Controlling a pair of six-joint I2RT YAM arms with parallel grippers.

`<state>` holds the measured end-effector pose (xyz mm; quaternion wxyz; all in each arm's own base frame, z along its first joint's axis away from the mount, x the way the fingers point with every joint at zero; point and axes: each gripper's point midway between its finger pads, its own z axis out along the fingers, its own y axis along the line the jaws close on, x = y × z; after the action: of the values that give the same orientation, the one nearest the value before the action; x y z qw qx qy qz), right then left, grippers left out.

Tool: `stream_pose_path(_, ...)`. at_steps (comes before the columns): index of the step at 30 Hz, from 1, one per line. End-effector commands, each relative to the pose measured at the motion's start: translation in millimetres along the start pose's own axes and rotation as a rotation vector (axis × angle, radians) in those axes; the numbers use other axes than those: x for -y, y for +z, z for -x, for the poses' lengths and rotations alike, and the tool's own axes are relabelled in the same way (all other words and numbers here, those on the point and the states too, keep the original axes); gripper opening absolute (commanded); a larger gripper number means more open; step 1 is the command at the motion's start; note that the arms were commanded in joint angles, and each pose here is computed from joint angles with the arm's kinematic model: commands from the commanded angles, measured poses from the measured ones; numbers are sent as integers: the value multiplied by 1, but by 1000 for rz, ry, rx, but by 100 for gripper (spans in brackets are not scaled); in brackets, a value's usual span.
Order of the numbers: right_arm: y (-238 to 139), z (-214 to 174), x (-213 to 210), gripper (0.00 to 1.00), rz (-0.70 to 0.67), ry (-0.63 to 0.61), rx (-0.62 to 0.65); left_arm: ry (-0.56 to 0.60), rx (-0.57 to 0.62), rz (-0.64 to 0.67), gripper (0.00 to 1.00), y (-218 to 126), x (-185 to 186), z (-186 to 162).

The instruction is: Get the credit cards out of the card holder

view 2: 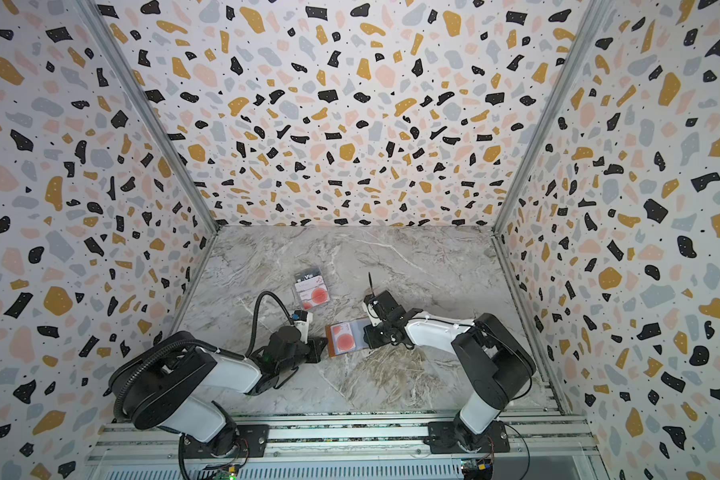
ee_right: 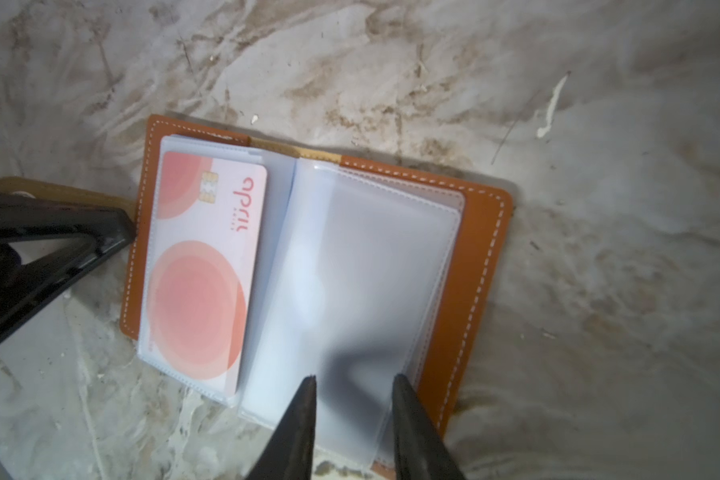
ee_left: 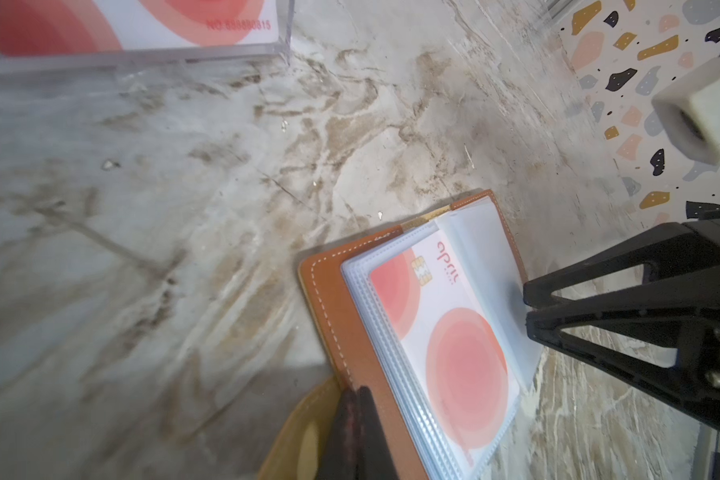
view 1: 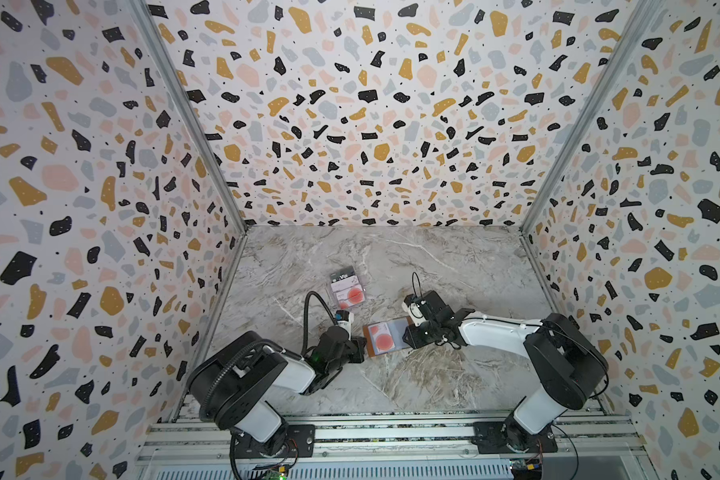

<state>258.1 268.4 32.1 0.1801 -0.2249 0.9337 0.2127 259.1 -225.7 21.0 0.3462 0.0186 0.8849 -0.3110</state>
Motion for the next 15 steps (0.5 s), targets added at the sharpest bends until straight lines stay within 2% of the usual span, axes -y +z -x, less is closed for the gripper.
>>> stream_pose_path(1, -12, 1, -1, 32, -14, 2, 3, 38, -8, 47, 5, -3, -4, 3)
stream_pose_path(7, -26, 28, -20, 46, 59, -27, 69, 111, 20, 32, 17, -7, 14, 26)
stream_pose_path(12, -27, 39, -41, 51, 190, -24, 78, 140, 13, -32, 23, -1, 33, 35)
stream_pose_path(15, -27, 44, -49, 52, 270, 0, 77, 136, 2, -40, 23, 2, 32, 31)
